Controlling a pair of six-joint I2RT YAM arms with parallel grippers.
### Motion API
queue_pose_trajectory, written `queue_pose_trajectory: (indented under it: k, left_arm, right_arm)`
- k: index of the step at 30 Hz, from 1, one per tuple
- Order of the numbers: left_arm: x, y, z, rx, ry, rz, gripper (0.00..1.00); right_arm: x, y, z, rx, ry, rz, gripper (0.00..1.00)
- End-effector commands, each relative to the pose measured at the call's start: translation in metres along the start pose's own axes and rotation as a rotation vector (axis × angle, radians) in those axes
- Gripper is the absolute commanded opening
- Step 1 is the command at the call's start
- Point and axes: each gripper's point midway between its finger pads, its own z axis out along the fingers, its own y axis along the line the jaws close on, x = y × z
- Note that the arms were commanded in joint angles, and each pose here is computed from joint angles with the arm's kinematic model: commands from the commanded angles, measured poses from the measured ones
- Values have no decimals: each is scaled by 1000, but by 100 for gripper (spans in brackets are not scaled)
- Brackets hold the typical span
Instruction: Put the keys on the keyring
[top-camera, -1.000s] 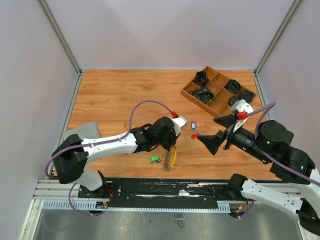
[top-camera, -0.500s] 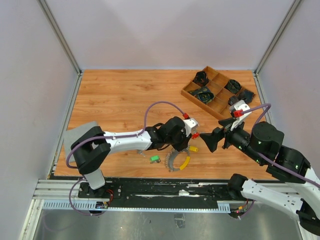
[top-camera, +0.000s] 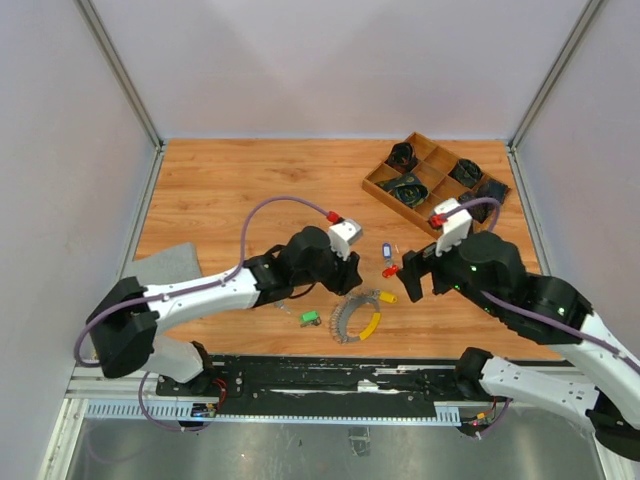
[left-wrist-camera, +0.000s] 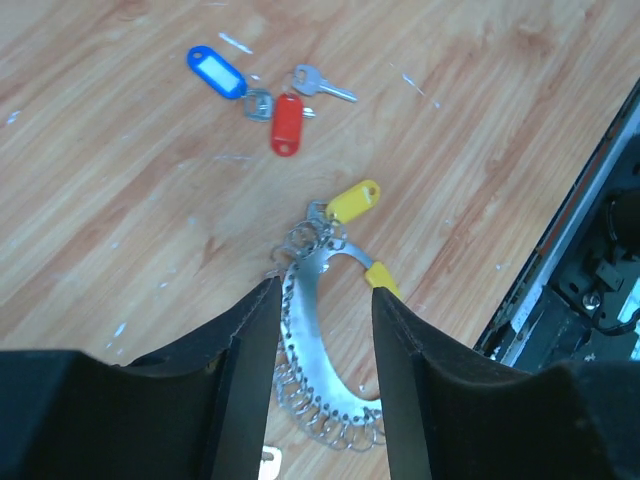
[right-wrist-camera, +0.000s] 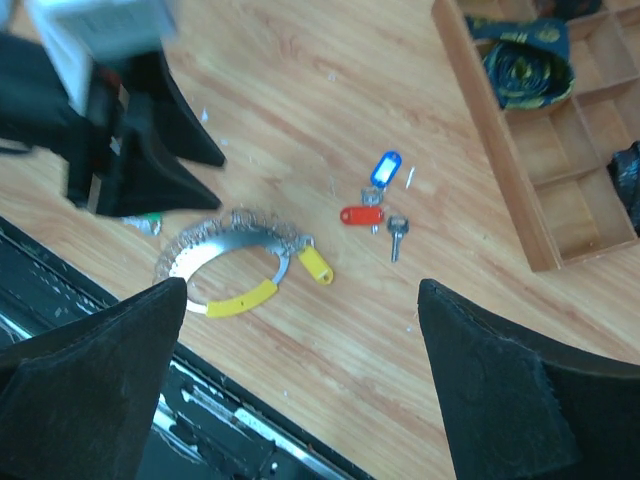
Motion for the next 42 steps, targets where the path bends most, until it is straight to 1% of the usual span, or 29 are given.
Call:
queue_pose_trajectory:
  k: [1,2,4,7,10,14,19,20,24,29,38,42]
  left_arm:
    - [-13,21,-29,-40,-99,-105,47]
    - [-18,27,-37,-46,-125,-128,48]
    - [-16,43,-53,-67,-156,-182,49]
    - [-12,62,-72,-93,-194,-256,49]
    - [-5,73,-85,-124,-211,-301,49]
    - [6,73,-91,-124,-208,-318,49]
    - [10,72,-95,-116,-219,-324,49]
    - [10,72,-95,-115,-221,-323,49]
    - [12,69,-94,-100,-216,-322,49]
    - [15,68,-94,-91,-213,-324,48]
    - [16,67,-91,-83,-207,-321,48]
    - [17,67,-90,-81,-204,-317,48]
  right_arm:
    - [28,1,14,14,177,-37,97]
    - [33,6,19,-9,204,-30,95]
    - [43,9,33,-43,261,14,90]
    - [60,18,53,-138,332,115,81]
    - [79,18,73,-172,388,211,73]
    - [113,18,99,-165,493,279,66]
    - [152,24,127,-155,593,359,53]
    - [157,27,132,-159,608,381,54]
    - [173,32,151,-160,634,430,46]
    - [185,20,162,-68,646,438,39]
    - [212,11,172,11,712,438,36]
    - [214,14,174,-1,719,452,33]
